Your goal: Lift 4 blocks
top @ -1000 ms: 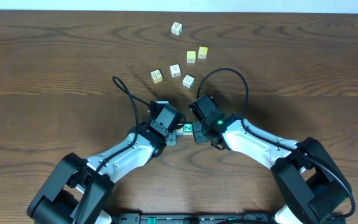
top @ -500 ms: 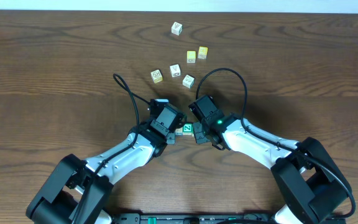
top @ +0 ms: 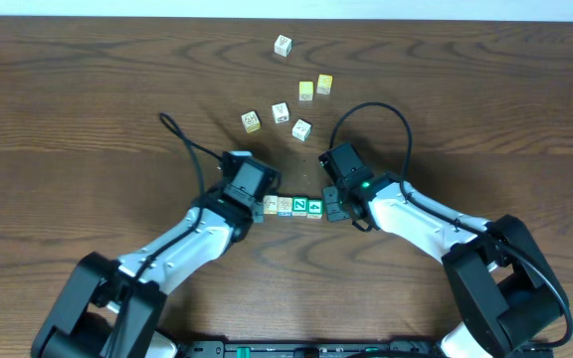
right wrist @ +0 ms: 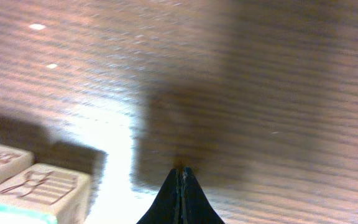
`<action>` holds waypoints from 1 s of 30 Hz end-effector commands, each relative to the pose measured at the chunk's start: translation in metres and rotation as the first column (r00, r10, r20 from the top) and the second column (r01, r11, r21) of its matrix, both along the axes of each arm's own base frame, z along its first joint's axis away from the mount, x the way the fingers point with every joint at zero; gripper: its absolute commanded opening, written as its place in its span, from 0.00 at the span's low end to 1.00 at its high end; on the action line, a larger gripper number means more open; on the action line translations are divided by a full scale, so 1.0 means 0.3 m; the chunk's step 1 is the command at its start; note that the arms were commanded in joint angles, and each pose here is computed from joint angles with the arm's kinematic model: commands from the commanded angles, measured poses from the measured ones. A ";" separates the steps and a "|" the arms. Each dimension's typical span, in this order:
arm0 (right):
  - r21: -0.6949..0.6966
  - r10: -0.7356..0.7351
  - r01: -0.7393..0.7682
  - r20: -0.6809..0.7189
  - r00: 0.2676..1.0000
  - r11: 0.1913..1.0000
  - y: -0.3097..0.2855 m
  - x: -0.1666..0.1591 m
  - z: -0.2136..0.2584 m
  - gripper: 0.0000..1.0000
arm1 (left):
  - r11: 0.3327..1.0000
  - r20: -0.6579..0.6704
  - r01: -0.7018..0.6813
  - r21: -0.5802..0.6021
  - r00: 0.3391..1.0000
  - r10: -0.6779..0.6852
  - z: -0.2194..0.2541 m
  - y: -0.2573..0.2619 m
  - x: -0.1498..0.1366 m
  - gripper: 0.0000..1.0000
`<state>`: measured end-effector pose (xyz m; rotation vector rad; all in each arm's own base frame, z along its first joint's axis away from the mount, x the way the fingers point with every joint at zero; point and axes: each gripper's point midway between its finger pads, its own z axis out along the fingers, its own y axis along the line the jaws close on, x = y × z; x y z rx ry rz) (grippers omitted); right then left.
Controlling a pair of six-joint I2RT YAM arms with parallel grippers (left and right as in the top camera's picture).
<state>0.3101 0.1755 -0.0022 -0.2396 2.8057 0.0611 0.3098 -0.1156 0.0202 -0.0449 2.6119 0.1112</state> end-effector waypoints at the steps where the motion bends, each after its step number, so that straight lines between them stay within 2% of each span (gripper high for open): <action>1: -0.026 -0.022 0.023 0.024 0.999 0.999 -0.044 0.042 0.013 0.01 | 0.999 0.080 -0.043 0.032 0.996 0.040 0.085 0.069 0.062 0.08; 9: -0.009 -0.120 0.122 0.092 0.988 0.993 -0.153 0.113 0.095 0.04 | 0.997 0.207 -0.080 0.019 0.976 0.074 0.250 0.181 0.111 0.09; 11: 0.010 -0.140 0.140 0.122 0.983 0.990 -0.171 0.130 0.135 0.07 | 0.997 0.257 -0.082 0.005 0.963 0.078 0.314 0.194 0.115 0.12; 15: 0.028 -0.127 0.124 0.184 0.975 0.992 -0.186 0.151 0.217 0.16 | 0.996 0.353 -0.094 -0.004 0.931 0.089 0.431 0.217 0.108 0.13; 17: 0.036 -0.110 0.104 0.219 0.970 0.994 -0.184 0.156 0.262 0.23 | 0.993 0.408 -0.119 -0.001 0.906 0.109 0.498 0.243 0.095 0.14; 19: 0.051 -0.102 0.092 0.259 0.960 0.994 -0.183 0.160 0.317 0.30 | 0.990 0.463 -0.142 0.003 0.877 0.125 0.570 0.272 0.073 0.23; 21: 0.066 -0.100 0.085 0.295 0.950 0.994 -0.183 0.162 0.367 0.37 | 0.988 0.510 -0.156 0.000 0.850 0.134 0.635 0.295 0.045 0.26; 25: 0.055 -0.131 0.119 0.379 0.916 0.991 -0.223 0.161 0.468 0.52 | 0.989 0.604 -0.145 -0.036 0.785 0.137 0.769 0.325 -0.031 0.43; 27: 0.033 -0.153 0.153 0.422 0.894 0.988 -0.259 0.156 0.517 0.61 | 0.989 0.657 -0.135 -0.055 0.741 0.138 0.841 0.342 -0.075 0.51; 30: 0.005 -0.192 0.220 0.506 0.841 0.976 -0.322 0.148 0.609 0.73 | 0.985 0.741 -0.132 -0.109 0.650 0.169 0.954 0.377 -0.158 0.58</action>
